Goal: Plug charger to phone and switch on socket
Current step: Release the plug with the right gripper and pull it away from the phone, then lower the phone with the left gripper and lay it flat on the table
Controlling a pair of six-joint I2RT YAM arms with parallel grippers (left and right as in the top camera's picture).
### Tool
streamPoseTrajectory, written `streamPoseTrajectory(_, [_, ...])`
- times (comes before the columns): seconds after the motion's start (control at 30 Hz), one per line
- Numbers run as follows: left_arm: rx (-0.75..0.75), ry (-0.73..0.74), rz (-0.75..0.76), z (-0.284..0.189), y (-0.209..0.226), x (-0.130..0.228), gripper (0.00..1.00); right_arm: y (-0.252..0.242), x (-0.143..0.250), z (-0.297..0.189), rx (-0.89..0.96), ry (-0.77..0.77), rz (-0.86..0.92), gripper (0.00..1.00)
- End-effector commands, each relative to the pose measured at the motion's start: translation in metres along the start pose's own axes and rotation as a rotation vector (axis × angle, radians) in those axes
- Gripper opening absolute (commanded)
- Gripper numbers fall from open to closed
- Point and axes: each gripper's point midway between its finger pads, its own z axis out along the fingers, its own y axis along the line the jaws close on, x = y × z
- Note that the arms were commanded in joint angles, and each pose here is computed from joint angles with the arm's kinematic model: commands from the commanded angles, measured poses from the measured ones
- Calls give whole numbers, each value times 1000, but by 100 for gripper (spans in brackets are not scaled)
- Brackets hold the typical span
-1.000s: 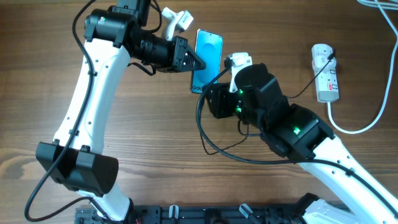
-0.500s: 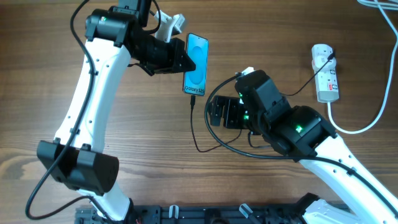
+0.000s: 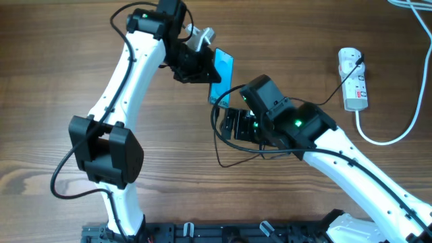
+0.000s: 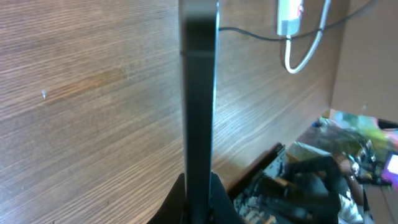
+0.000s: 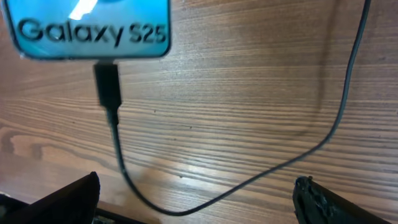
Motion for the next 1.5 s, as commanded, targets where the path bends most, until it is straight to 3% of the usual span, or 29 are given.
streamPoseTrajectory(0.0, [-58, -17, -79, 4, 11, -5, 4, 4, 1, -2, -13, 15, 12, 100])
streamPoseTrajectory(0.33, [-67, 27, -91, 24, 17, -5, 4, -4, 9, -7, 10, 38, -37, 100])
streamPoseTrajectory(0.53, [-75, 87, -106, 57, 29, -5, 4, -3, 12, -35, -27, -11, -96, 100])
streamPoseTrajectory(0.87, [-107, 108, -117, 96, 60, -16, 4, -5, 15, -36, -26, 2, -84, 100])
streamPoseTrajectory(1.47, [-137, 94, -93, 112, 69, -23, 4, 2, 9, -36, -53, -26, -90, 100])
